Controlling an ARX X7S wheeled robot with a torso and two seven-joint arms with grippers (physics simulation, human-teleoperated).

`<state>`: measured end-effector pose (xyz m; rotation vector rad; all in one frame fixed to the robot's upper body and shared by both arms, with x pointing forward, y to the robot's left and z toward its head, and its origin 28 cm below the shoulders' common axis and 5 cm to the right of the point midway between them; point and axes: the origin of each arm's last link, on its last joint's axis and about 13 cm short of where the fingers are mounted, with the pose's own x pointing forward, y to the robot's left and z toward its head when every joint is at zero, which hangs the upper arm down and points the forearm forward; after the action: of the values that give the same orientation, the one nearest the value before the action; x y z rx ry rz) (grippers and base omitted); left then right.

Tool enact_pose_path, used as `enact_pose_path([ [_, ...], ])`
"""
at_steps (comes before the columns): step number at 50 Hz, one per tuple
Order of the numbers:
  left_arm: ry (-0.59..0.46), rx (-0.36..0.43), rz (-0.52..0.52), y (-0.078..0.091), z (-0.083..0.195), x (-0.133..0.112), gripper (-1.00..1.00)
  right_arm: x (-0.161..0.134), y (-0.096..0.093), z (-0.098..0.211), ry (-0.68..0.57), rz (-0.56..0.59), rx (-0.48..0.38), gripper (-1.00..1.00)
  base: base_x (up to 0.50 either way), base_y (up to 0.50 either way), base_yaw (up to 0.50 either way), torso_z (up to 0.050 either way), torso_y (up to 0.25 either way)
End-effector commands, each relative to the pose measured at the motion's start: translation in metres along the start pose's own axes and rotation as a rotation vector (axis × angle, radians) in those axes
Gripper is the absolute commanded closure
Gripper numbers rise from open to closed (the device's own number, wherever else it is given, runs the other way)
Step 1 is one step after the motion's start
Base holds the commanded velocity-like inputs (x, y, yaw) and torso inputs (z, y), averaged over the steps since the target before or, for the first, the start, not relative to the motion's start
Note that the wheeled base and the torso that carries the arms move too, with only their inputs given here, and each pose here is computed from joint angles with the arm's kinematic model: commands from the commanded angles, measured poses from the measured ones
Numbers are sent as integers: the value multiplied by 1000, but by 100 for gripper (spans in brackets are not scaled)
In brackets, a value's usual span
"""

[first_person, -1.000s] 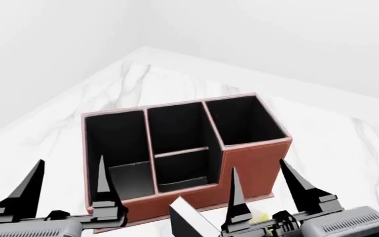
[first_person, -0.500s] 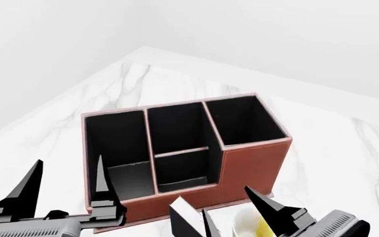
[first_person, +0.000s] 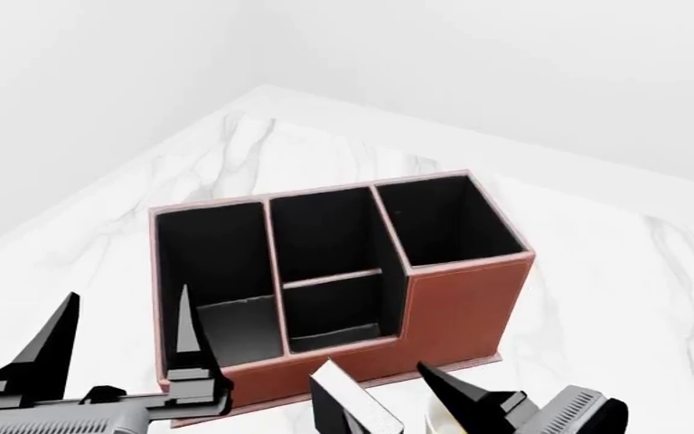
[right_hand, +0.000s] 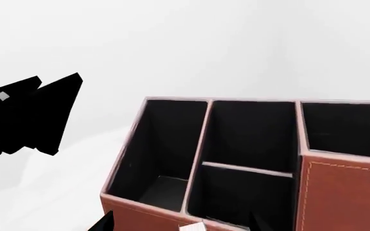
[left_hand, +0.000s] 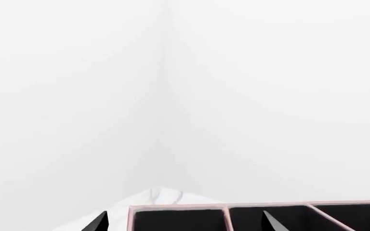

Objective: Pick up the book and place it in the right compartment of the caddy.

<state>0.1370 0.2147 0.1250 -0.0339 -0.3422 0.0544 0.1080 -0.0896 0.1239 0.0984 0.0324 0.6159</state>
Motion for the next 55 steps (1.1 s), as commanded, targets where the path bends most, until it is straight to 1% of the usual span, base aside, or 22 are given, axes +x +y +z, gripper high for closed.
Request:
enact_pose_path([
  [1, 1, 0, -3, -1, 0, 0, -100, 6, -3, -5, 46, 6, -28, -100, 0, 0, 0, 0, 0],
  [6, 3, -1, -2, -1, -1, 0, -100, 11, -7, -7, 62, 10, -57, -100, 0, 0, 0, 0, 0],
  [21, 5, -3, -3, -1, -1, 0, -100, 23, -11, -8, 89, 26, -101, -100, 0, 0, 0, 0, 0],
  [34, 6, -3, -2, -1, -1, 1, -100, 28, -17, -17, 115, 21, -97, -100, 0, 0, 0, 0, 0],
  [44, 7, -2, -4, -1, -2, 0, -100, 33, -28, -27, 133, 15, -91, -100, 0, 0, 0, 0, 0],
  [55, 8, -3, -4, -2, -2, 0, -100, 34, -30, -30, 134, 20, -98, -100, 0, 0, 0, 0, 0],
])
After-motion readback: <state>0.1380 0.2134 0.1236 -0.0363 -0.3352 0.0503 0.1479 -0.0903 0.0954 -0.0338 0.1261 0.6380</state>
